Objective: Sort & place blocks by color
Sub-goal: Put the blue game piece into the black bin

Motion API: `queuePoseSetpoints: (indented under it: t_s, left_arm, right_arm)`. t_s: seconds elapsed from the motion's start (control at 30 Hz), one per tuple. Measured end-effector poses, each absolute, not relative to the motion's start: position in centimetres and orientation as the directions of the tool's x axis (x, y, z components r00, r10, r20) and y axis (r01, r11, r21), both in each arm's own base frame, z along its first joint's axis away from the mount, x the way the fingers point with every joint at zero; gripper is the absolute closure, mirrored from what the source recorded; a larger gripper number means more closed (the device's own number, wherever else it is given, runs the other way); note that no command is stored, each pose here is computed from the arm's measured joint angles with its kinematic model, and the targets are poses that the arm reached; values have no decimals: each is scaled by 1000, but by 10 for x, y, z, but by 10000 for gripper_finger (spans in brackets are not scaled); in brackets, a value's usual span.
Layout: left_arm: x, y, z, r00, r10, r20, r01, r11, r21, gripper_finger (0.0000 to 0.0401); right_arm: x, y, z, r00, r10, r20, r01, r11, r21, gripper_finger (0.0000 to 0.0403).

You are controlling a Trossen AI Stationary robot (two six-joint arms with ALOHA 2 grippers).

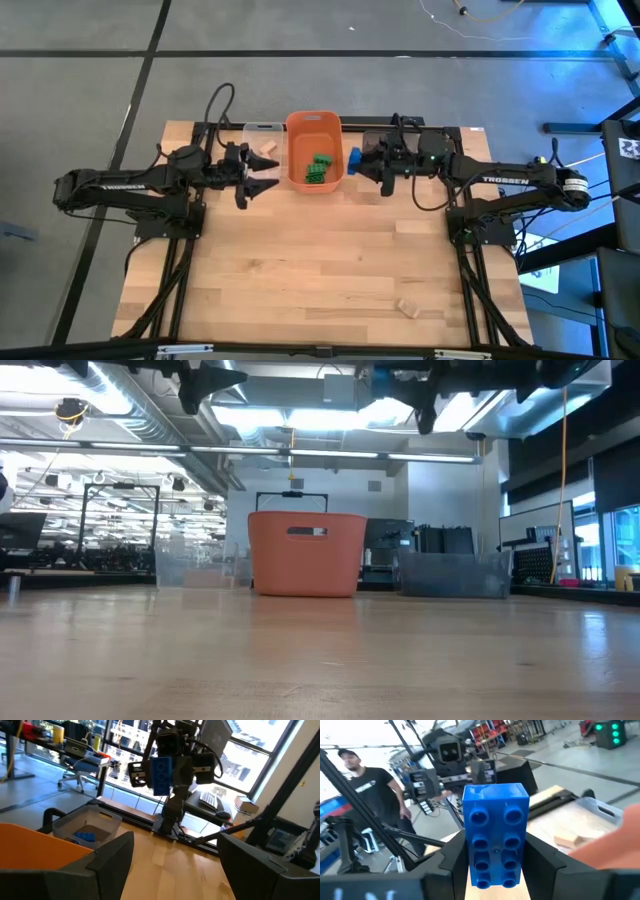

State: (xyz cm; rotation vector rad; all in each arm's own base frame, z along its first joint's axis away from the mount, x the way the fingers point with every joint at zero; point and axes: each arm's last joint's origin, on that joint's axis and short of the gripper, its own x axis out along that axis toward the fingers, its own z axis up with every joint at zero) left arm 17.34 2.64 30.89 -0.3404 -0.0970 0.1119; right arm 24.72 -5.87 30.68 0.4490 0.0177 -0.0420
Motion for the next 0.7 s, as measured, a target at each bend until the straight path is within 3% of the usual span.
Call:
queuePoseSetpoints:
  t_s: [0.7]
  left_arm:
    - [173,26,308,990,119,72,-88,937,-338,124]
  right_arm:
    - [206,-53,312,967,-160,-197,224,904,364,263]
